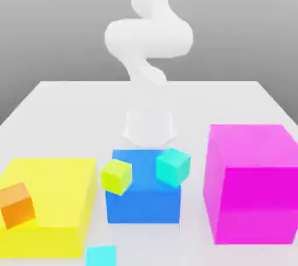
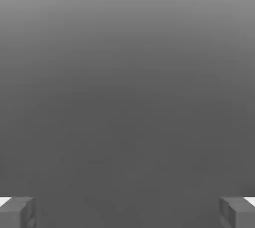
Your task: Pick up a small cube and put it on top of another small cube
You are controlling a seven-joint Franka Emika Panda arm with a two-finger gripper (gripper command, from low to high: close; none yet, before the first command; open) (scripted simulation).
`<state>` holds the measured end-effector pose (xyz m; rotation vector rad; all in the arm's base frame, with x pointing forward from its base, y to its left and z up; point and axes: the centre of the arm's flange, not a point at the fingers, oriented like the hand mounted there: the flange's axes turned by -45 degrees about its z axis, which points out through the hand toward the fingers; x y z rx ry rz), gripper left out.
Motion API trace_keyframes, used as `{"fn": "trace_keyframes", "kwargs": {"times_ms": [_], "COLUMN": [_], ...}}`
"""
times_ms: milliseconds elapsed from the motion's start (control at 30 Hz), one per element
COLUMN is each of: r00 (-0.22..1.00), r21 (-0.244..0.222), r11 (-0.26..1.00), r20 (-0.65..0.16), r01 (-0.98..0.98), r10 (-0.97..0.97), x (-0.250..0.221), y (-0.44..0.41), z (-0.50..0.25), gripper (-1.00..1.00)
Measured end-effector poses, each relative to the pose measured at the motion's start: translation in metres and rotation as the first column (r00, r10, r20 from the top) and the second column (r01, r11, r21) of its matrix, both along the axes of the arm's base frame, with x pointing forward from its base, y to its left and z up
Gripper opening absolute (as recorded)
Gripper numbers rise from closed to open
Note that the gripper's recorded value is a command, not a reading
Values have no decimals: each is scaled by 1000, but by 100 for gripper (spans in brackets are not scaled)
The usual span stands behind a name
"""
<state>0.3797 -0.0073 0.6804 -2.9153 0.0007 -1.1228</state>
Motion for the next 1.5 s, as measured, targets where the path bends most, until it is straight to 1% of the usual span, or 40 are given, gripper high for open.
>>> {"fn": "trace_keyframes", "kwargs": {"times_ms": [233, 367, 500, 700, 933, 1067, 1100, 1333, 1500], "r00": [982, 958, 925, 857, 754, 740, 739, 739, 738], "r21": [15, 20, 20, 12, -12, -17, -17, -16, -10], "r11": [999, 998, 998, 997, 995, 994, 994, 994, 994], "r20": [-182, -280, -375, -510, -653, -669, -670, -671, -671], "r01": [-38, -53, -64, -76, -100, -104, -104, -104, -110], "r10": [40, 56, 67, 72, 67, 66, 66, 66, 75], "x": [80, 113, 136, 151, 141, 139, 138, 138, 136], "y": [-19, -29, -39, -57, -78, -81, -81, -81, -77], "z": [-101, -166, -235, -342, -465, -525, -538, -540, -481], "gripper": [0, 0, 0, 0, 0, 0, -100, -100, -100]}}
